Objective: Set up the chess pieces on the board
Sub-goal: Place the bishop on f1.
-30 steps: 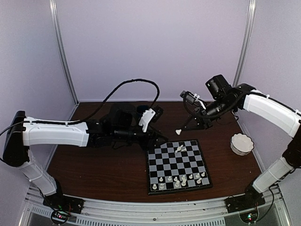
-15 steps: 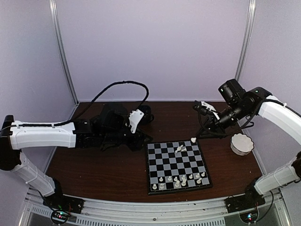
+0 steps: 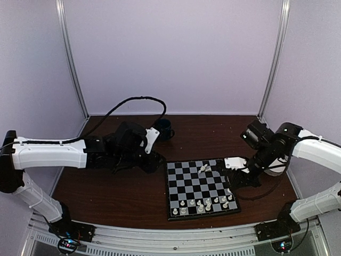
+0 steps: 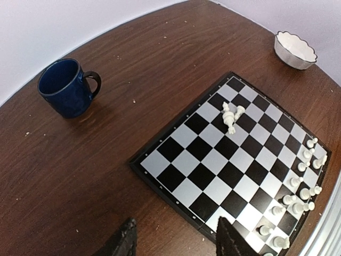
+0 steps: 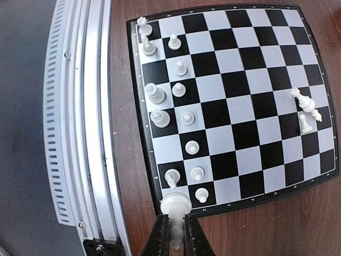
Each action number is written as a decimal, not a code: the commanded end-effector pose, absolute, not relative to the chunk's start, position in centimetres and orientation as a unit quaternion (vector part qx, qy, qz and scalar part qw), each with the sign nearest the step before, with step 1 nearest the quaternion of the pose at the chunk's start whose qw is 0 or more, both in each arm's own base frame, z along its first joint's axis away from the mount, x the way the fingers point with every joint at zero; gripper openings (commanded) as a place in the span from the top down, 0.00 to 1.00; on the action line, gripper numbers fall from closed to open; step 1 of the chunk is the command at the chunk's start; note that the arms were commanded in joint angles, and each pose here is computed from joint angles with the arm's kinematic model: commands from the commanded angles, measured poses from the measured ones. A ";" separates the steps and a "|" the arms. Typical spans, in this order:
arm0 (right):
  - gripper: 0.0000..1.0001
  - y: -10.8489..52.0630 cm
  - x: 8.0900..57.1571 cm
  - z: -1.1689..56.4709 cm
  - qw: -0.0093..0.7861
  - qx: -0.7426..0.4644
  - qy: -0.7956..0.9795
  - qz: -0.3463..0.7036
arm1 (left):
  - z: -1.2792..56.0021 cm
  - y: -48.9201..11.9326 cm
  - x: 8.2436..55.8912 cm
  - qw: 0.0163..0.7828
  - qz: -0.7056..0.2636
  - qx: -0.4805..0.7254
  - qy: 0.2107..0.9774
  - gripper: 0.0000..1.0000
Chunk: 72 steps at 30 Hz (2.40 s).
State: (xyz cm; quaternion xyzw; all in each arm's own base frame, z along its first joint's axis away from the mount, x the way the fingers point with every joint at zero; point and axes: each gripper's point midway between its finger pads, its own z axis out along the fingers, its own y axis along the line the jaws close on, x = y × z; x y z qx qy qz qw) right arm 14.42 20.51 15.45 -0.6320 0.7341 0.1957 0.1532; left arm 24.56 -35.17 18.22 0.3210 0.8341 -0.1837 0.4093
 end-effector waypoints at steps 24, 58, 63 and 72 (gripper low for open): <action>0.95 24.4 13.3 9.1 0.116 -0.783 0.610 0.033 | 17.5 -33.3 25.9 0.391 -0.184 0.235 0.871 0.32; 0.93 24.5 12.2 5.3 0.097 -0.816 0.569 -0.018 | 17.3 -32.6 26.0 0.390 -0.168 0.234 0.875 0.32; 0.89 24.5 12.4 5.3 0.100 -0.815 0.571 -0.023 | 17.3 -32.7 26.0 0.389 -0.166 0.236 0.875 0.32; 0.79 24.6 12.2 6.0 0.103 -0.812 0.574 -0.016 | 17.1 -32.7 26.0 0.386 -0.164 0.238 0.876 0.32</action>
